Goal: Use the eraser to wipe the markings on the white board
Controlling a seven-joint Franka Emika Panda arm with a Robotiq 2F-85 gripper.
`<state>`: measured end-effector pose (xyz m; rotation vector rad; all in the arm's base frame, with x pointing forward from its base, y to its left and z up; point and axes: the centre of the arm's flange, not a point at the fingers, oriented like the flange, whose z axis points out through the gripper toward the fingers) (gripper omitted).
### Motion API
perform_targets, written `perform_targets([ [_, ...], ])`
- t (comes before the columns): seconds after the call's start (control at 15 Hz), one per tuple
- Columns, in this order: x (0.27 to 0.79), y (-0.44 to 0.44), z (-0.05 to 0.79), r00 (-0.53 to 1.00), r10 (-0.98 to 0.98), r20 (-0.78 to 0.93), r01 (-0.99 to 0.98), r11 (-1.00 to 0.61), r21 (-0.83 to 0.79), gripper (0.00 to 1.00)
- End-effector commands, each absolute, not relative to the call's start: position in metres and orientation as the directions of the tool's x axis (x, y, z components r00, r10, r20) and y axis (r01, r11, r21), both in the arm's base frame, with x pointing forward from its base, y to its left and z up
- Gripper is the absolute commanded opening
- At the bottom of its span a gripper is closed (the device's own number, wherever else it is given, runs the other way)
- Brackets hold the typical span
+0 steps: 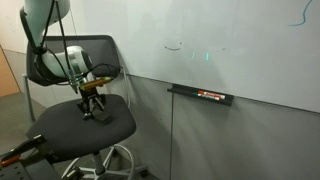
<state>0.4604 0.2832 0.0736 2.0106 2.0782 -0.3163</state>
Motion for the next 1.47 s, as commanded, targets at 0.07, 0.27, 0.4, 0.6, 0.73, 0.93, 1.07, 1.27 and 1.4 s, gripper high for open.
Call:
perform_targets([
  [0.07,0.459,0.277,0.108,-0.003,0.928,-0.371,1.0,0.001,-0.005,0.31],
  [0.27,0.461,0.257,0.149,0.111,0.918,-0.38,0.992,-0.078,0.103,0.31],
  [0.4,0.463,0.243,0.18,0.214,0.904,-0.371,0.969,-0.15,0.194,0.31],
  [0.6,0.456,0.22,0.223,0.358,0.875,-0.325,0.915,-0.258,0.311,0.31],
  [0.73,0.448,0.201,0.244,0.449,0.849,-0.278,0.864,-0.334,0.376,0.31],
  [0.93,0.441,0.173,0.264,0.559,0.805,-0.199,0.776,-0.425,0.466,0.31],
  [1.07,0.44,0.16,0.279,0.599,0.791,-0.126,0.718,-0.46,0.522,0.31],
  [1.27,0.452,0.152,0.297,0.597,0.802,-0.027,0.643,-0.457,0.615,0.31],
  [1.4,0.459,0.149,0.311,0.574,0.818,0.036,0.592,-0.445,0.672,0.31],
])
